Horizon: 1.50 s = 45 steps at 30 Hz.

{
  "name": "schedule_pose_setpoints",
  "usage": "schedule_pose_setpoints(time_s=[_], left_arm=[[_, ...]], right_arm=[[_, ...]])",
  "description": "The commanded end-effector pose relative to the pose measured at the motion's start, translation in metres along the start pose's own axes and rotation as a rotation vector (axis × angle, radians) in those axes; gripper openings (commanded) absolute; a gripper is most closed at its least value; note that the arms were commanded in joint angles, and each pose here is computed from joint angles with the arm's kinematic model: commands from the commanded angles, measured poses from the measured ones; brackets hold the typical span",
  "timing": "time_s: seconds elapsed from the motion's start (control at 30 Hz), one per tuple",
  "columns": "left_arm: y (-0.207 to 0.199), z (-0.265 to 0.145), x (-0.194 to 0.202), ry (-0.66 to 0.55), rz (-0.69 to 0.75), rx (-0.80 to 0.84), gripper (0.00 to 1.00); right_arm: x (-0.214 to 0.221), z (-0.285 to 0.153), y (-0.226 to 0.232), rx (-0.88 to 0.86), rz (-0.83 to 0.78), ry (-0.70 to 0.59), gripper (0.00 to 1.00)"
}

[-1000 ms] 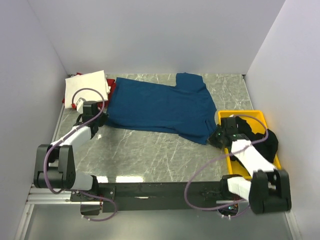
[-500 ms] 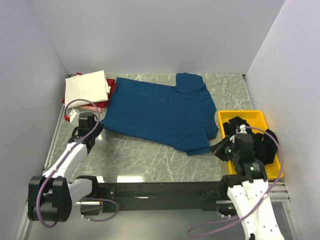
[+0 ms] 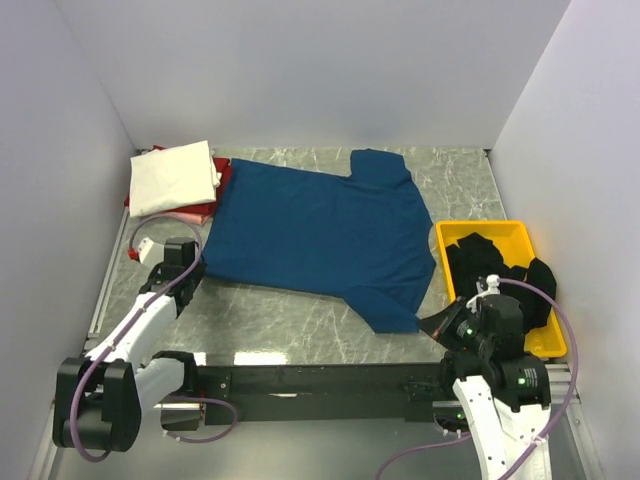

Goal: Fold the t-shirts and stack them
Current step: Fold the tshirt

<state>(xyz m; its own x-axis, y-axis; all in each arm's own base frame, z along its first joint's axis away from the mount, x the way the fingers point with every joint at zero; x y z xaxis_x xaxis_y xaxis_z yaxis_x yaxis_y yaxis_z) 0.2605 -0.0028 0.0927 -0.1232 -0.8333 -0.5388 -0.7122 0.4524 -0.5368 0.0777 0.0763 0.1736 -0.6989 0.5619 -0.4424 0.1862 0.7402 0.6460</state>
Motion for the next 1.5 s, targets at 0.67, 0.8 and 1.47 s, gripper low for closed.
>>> schedule_pose_setpoints(time_s=[0.67,0.8,1.47], left_arm=[[-0.035,-0.014,-0.009,-0.081,0.05,0.001,0.01],[-0.05,0.008,0.003,-0.046,0.132,-0.091,0.01],[-0.104,0.057,0.014,-0.004,0.169,-0.141,0.01]], right_arm=[[-0.032,0.013,0.021,-0.013,-0.062,0.013,0.0],[-0.066,0.038,0.027,0.05,-0.036,-0.025,0.0],[-0.178,0.139,0.042,0.219,-0.036,-0.045,0.0]])
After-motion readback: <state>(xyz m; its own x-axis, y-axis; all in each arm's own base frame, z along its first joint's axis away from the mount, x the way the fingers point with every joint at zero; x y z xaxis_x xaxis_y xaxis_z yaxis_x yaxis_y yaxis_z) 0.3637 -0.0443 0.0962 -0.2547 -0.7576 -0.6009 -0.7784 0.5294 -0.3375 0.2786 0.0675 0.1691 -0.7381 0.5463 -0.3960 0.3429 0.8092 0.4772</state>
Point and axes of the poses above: each gripper's point midway between its finger pads, its own z axis out along the fingers, its own y axis along the line the jaws close on, x = y × z, the point moved 4 cm from there along -z, back along the fingers, and after that the axes turned 4 degrees about -z, right-handed, at the moved point
